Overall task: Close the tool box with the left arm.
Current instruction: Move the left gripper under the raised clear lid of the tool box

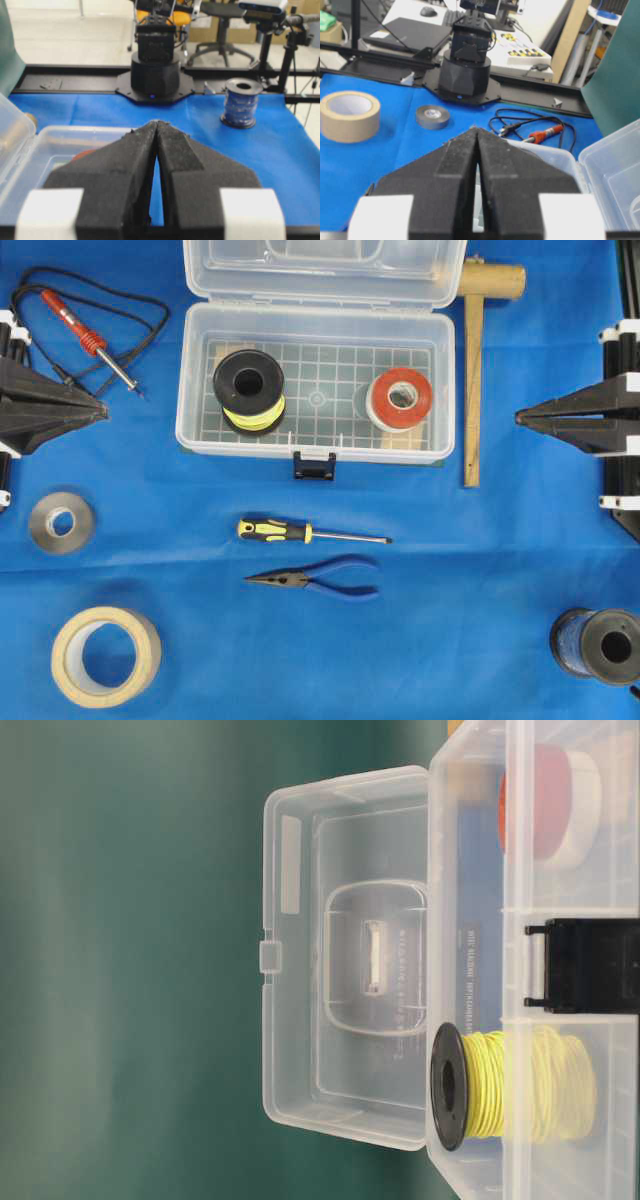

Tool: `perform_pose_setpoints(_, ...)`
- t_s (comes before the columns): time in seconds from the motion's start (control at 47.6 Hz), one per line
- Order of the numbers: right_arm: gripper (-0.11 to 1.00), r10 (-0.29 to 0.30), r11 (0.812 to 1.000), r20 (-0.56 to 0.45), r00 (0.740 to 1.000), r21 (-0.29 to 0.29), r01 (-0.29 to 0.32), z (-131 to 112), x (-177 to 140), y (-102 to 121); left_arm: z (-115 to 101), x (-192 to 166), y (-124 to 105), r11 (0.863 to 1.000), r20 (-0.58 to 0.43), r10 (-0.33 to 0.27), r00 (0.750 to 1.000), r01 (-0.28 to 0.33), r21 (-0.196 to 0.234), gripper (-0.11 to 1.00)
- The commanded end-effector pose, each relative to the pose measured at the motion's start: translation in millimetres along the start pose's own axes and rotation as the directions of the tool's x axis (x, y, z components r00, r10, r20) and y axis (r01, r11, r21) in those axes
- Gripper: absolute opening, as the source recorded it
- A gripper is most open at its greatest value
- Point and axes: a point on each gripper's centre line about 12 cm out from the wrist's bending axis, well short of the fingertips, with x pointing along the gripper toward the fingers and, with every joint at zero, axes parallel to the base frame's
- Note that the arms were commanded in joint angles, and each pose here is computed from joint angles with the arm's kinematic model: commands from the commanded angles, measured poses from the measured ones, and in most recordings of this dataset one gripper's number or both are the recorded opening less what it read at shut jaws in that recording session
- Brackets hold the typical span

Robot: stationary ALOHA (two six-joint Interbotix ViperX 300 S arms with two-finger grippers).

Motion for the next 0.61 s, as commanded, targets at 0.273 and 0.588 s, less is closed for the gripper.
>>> perform_pose_setpoints(0.273,0.0,-0.061,0.998,-0.042,0.997,-0.006,0.061,8,10,-13,30,21,10,0.997,0.034,0.049,0.998,-0.051,0.064,0.0)
perform_pose_setpoints(0.588,0.0,-0.067,0.998,-0.078,0.995,-0.007,0.067,2,11,-14,61,45,62,0.962,-0.001,0.256,0.967,-0.255,0.096,0.19)
